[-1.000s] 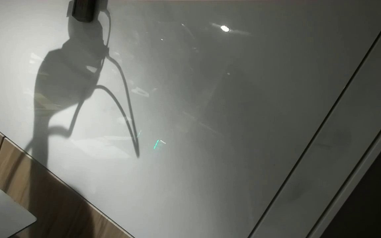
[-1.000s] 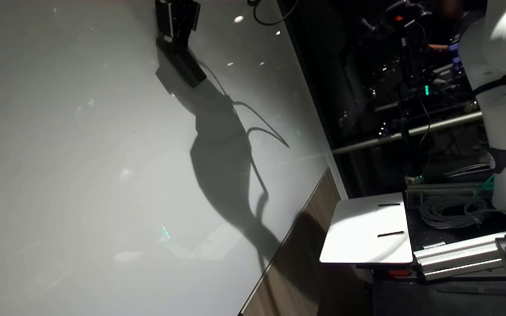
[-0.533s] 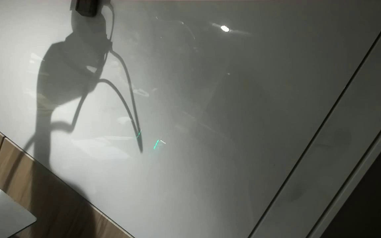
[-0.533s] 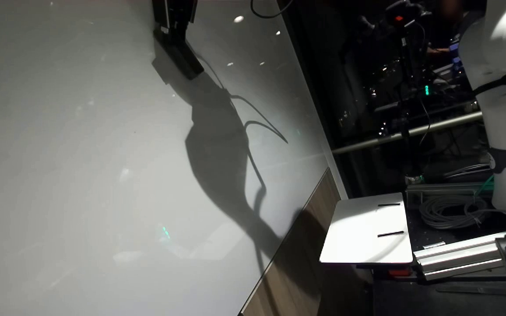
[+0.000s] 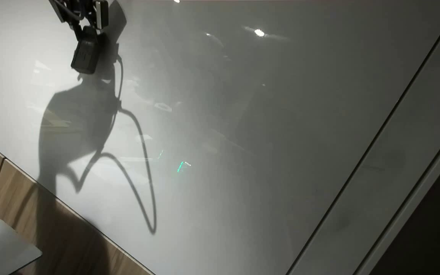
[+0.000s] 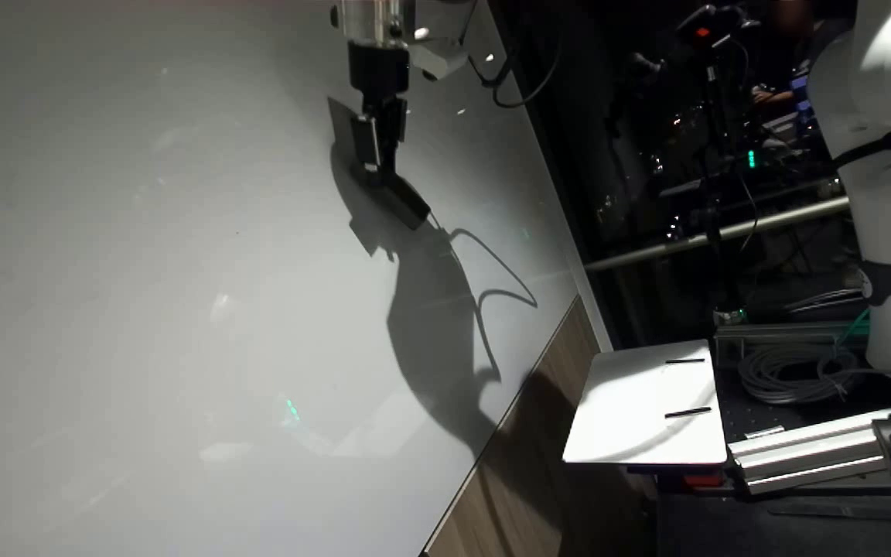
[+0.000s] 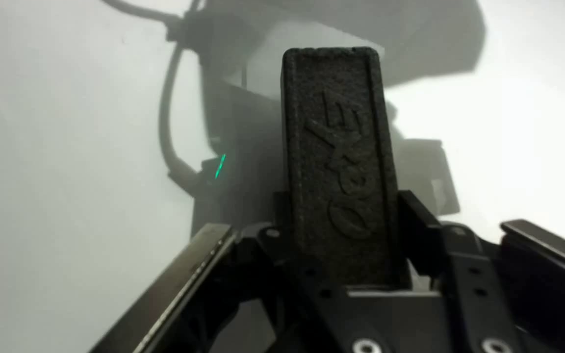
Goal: Erase the drawing on the white board
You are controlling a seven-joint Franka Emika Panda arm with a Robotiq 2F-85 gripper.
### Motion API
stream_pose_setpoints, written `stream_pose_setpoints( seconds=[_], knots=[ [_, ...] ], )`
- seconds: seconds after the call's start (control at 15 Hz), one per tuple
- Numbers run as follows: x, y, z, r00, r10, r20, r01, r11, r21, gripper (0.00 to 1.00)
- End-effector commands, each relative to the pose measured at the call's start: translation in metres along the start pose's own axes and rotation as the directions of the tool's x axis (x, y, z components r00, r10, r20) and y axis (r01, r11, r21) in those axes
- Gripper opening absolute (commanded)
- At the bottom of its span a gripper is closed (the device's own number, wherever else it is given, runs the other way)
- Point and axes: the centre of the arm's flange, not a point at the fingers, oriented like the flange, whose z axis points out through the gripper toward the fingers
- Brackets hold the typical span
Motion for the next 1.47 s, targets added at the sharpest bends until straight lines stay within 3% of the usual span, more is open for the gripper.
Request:
stream_pose_setpoints(
  seconds=[0.0,0.2,0.53,0.73,0.93,1.4],
  knots=[
    [-0.038,0.010,0.043,0.999,-0.031,0.042,0.031,1.000,-0.002,0.30],
    [-0.075,0.013,0.061,0.992,-0.051,0.112,0.052,0.999,-0.004,0.30],
    [-0.164,0.003,0.042,0.967,-0.121,0.226,0.117,0.993,0.031,0.30],
    [-0.206,0.008,0.059,0.952,-0.133,0.276,0.128,0.991,0.036,0.30],
    [-0.229,0.012,0.083,0.943,-0.124,0.309,0.110,0.992,0.064,0.30],
    [-0.233,-0.002,0.130,0.891,-0.027,0.453,-0.056,0.984,0.169,0.30]
  ],
)
